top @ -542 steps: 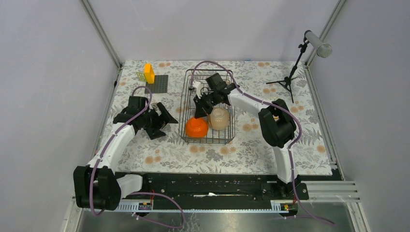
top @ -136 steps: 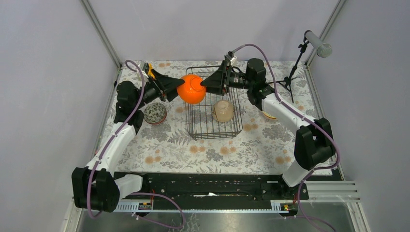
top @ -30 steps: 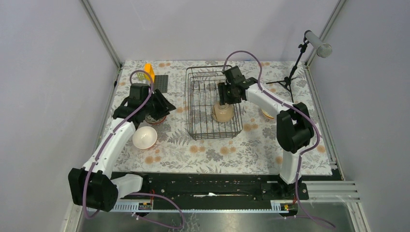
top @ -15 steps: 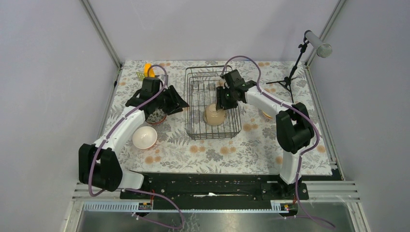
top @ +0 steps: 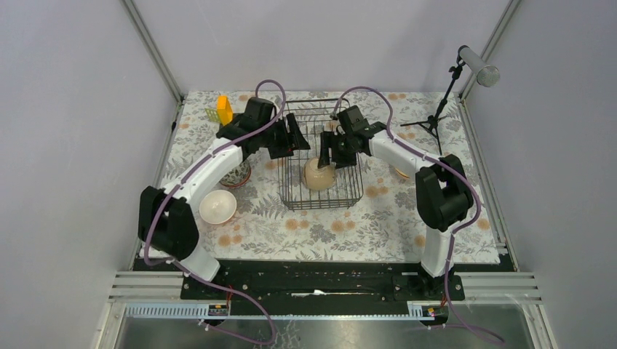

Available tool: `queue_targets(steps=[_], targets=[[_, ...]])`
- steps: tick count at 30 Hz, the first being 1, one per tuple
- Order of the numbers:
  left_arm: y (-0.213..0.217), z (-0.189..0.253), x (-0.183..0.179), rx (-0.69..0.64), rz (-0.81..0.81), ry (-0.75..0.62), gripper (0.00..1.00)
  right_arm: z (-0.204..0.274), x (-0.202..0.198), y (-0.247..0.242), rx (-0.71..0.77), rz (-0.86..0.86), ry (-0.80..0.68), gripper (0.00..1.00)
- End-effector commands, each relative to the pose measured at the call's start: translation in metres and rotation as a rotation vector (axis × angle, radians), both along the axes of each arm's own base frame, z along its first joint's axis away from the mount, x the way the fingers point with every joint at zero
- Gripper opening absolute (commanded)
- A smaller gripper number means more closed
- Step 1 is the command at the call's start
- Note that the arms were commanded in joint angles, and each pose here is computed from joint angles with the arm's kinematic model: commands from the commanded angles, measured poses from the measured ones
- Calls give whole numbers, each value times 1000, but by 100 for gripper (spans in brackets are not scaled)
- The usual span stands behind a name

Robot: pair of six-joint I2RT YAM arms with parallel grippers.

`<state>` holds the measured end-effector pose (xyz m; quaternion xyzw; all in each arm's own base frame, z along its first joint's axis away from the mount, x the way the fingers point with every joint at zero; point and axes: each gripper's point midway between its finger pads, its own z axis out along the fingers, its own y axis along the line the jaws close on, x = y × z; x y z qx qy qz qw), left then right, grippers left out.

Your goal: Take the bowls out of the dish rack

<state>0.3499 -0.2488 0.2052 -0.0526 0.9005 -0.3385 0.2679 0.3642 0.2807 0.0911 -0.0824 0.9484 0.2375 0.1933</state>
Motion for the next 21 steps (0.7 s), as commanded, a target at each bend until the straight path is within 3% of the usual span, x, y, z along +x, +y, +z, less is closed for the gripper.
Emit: queue_targets(steps=[1,7,11,21], targets=[[-4,-7,13,70,0,2,69,23,-3,-2,86,-38,5,75],[-12,-31,19,81,-6,83,63,13,-4,0,150,-47,43,87],[-4,-44,24,137,33,126,58,6,0,4,180,-55,80,77],[-9,-39,28,130,14,122,47,8,0,18,249,-46,98,72]])
